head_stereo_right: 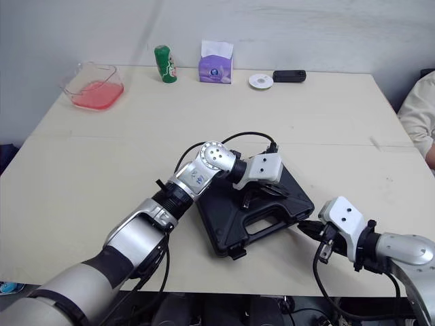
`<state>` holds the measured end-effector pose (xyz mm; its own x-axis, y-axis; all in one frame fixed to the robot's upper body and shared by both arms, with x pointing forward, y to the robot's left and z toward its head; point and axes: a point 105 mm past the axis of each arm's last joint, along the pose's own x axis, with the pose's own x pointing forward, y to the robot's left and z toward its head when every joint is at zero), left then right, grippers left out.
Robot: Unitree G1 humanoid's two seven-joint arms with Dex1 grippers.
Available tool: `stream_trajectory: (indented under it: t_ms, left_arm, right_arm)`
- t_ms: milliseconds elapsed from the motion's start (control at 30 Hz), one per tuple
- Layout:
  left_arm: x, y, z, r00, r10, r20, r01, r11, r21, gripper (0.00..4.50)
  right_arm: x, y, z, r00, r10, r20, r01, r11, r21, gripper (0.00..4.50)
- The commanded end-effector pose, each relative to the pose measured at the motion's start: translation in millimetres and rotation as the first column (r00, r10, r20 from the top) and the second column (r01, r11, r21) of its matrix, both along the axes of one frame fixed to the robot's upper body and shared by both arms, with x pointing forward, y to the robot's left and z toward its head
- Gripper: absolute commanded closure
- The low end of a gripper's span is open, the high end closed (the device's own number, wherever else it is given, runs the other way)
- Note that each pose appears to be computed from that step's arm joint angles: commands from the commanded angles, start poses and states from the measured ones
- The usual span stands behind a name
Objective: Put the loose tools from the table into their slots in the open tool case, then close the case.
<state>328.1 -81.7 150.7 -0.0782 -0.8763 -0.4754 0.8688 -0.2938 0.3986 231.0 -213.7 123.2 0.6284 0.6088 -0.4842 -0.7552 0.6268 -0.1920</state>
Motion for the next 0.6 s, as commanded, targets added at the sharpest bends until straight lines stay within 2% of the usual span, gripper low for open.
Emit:
stream_trajectory:
  t_ms: [33,467,567,600]
  left_arm:
    - [-8.9,12.1,-54.5,0.998,-0.002,-0.055,0.013,0.98,0.197,4.5]
    - [-10.6,9.5,-55.3,0.999,-0.015,-0.04,0.022,0.98,0.197,4.5]
    - [-6.4,10.4,-47.9,0.999,0.007,-0.043,0.0,0.987,0.162,4.5]
    - [-3.3,13.8,-37.9,0.998,0.022,-0.063,-0.014,0.992,0.123,4.5]
  right_arm:
    - [8.5,10.1,26.9,0.995,0.022,0.099,-0.026,0.999,0.04,4.45]
    - [16.9,12.4,36.4,0.994,0.035,0.103,-0.04,0.998,0.046,4.45]
    - [11.1,12.1,33.8,0.996,0.057,0.07,-0.059,0.998,0.021,4.45]
    - [4.1,12.6,30.4,0.996,0.083,0.04,-0.083,0.996,0.009,4.45]
